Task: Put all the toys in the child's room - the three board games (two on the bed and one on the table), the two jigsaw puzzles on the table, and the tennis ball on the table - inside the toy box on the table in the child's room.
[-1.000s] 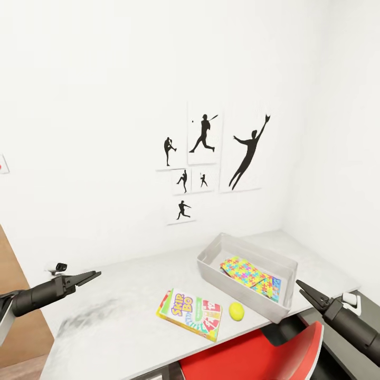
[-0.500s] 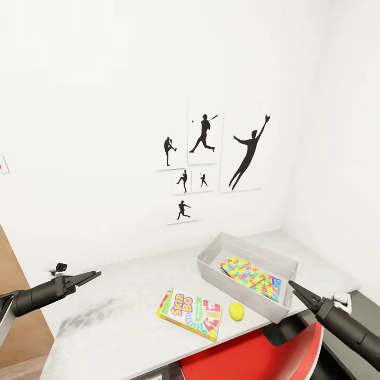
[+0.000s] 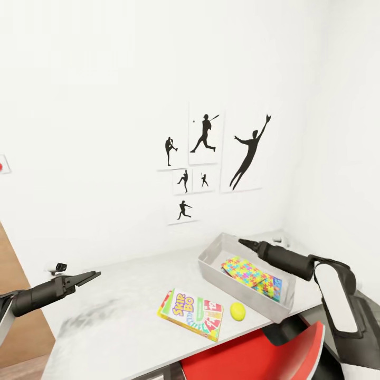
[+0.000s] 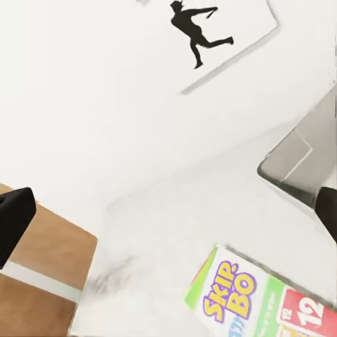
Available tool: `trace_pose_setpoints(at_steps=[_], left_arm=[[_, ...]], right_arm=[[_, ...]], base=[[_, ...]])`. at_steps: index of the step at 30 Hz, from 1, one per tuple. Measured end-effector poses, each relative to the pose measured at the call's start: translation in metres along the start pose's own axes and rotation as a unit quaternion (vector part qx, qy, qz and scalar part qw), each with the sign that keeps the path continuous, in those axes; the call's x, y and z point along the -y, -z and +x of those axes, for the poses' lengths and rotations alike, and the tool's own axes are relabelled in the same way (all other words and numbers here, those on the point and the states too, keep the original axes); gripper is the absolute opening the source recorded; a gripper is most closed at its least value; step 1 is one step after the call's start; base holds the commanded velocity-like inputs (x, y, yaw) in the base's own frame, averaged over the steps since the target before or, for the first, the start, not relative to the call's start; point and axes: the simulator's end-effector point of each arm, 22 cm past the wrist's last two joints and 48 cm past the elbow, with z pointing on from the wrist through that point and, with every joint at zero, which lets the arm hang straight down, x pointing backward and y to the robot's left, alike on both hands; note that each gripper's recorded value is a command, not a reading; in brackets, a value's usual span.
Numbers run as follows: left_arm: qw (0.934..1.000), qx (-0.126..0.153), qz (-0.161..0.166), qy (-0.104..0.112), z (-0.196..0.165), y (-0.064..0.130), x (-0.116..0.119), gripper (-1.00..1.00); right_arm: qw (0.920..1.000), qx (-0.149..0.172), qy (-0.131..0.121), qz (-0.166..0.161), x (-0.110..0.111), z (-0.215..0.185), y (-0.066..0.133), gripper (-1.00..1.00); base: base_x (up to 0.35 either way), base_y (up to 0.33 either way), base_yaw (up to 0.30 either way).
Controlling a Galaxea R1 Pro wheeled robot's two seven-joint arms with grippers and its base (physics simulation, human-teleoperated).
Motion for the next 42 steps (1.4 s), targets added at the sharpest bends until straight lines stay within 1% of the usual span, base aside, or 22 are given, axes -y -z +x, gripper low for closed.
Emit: trace_pose_setpoints(at_steps=[1,2,3,4,5,6,8,10,17,22,29,39,42], left_arm=[[1.0000,0.000,0.000,0.000,0.000,0.000,0.000,1.00],[1.0000,0.000,0.000,0.000,0.000,0.000,0.000,1.00],[1.0000,0.000,0.000,0.000,0.000,0.000,0.000,1.00],[1.0000,0.000,0.000,0.000,0.000,0.000,0.000,1.00],[1.0000,0.000,0.000,0.000,0.000,0.000,0.000,1.00],[1.0000,-0.001,0.000,0.001,0.000,0.000,0.000,1.00],[1.0000,-0.001,0.000,0.001,0.000,0.000,0.000,1.00],[1.0000,-0.001,-0.001,0.001,-0.001,0.001,0.000,1.00],[1.0000,0.001,-0.003,-0.001,-0.002,0.004,0.000,1.00],[1.0000,0.001,-0.003,-0.002,-0.003,0.004,0.000,1.00],[1.0000,0.001,-0.003,-0.001,-0.003,0.004,0.000,1.00],[1.0000,0.001,-0.003,-0.001,-0.003,0.004,0.000,1.00],[1.0000,0.001,-0.003,-0.001,-0.002,0.004,-0.001,1.00]], right_arm=[[0.9996,-0.010,0.020,0.018,-0.007,-0.005,-0.016,1.00],[0.9989,-0.016,0.031,0.031,-0.010,-0.007,-0.024,1.00],[0.9975,-0.026,0.043,0.049,-0.013,-0.008,-0.039,1.00],[0.9959,-0.037,0.048,0.067,-0.015,-0.006,-0.054,1.00],[0.9949,-0.043,0.049,0.077,-0.015,-0.004,-0.060,1.00],[0.9933,-0.054,0.047,0.091,-0.014,0.002,-0.072,1.00],[0.9914,-0.065,0.043,0.105,-0.013,0.009,-0.082,1.00],[0.9880,-0.083,0.036,0.125,-0.009,0.021,-0.095,1.00],[0.9828,-0.107,0.026,0.148,0.004,0.039,-0.103,1.00],[0.9788,-0.126,0.014,0.161,0.018,0.053,-0.106,1.00],[0.9766,-0.132,0.008,0.170,0.029,0.058,-0.104,1.00],[0.9753,-0.136,0.010,0.174,0.029,0.062,-0.106,1.00],[0.9725,-0.141,0.008,0.185,0.036,0.066,-0.105,1.00]], base=[[-0.013,0.194,0.000],[-0.036,0.226,0.000],[-0.054,0.247,0.000],[-0.062,0.254,0.000],[-0.077,0.265,0.000],[-0.083,0.268,0.000],[-0.093,0.274,0.000],[-0.108,0.279,0.000],[-0.078,0.208,0.000],[-0.013,0.121,0.000],[-0.002,0.178,0.000],[0.000,0.021,0.000],[0.000,0.002,0.000]])
